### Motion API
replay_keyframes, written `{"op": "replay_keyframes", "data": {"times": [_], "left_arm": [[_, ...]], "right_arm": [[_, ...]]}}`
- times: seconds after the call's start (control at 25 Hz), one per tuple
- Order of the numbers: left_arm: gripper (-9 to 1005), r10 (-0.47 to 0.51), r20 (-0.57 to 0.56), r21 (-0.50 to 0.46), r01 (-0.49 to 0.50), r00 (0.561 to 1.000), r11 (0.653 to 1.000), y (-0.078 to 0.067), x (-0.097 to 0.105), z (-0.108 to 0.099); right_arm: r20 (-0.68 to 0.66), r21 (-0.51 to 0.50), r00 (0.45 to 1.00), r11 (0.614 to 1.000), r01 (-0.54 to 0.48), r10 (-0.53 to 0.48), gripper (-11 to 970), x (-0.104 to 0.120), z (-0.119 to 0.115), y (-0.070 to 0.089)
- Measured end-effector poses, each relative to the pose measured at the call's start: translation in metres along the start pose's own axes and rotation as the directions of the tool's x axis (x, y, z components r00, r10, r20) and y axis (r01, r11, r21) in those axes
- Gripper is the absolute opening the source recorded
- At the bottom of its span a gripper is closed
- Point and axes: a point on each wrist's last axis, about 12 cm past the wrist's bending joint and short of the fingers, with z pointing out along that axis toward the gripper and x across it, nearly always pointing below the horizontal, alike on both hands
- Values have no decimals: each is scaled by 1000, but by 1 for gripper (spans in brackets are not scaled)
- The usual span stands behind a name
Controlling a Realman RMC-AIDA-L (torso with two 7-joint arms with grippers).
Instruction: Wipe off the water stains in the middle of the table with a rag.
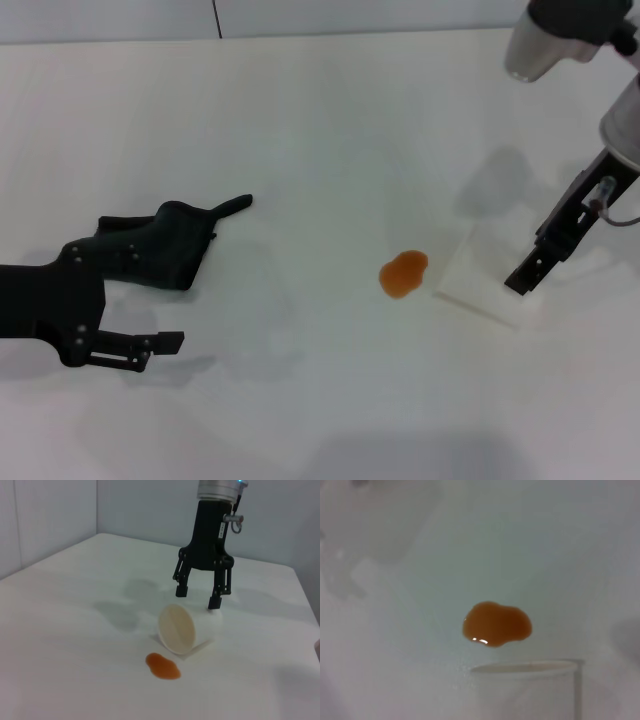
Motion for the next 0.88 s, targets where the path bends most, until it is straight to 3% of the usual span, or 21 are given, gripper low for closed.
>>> {"op": "replay_keyframes", "data": {"times": [0.88], "left_arm": [[885,6,6,17,-6,1000,1000,-2,-1,9]], "right_arm": [[-145,65,983,990,122,-111,865,-24,41,23]]}}
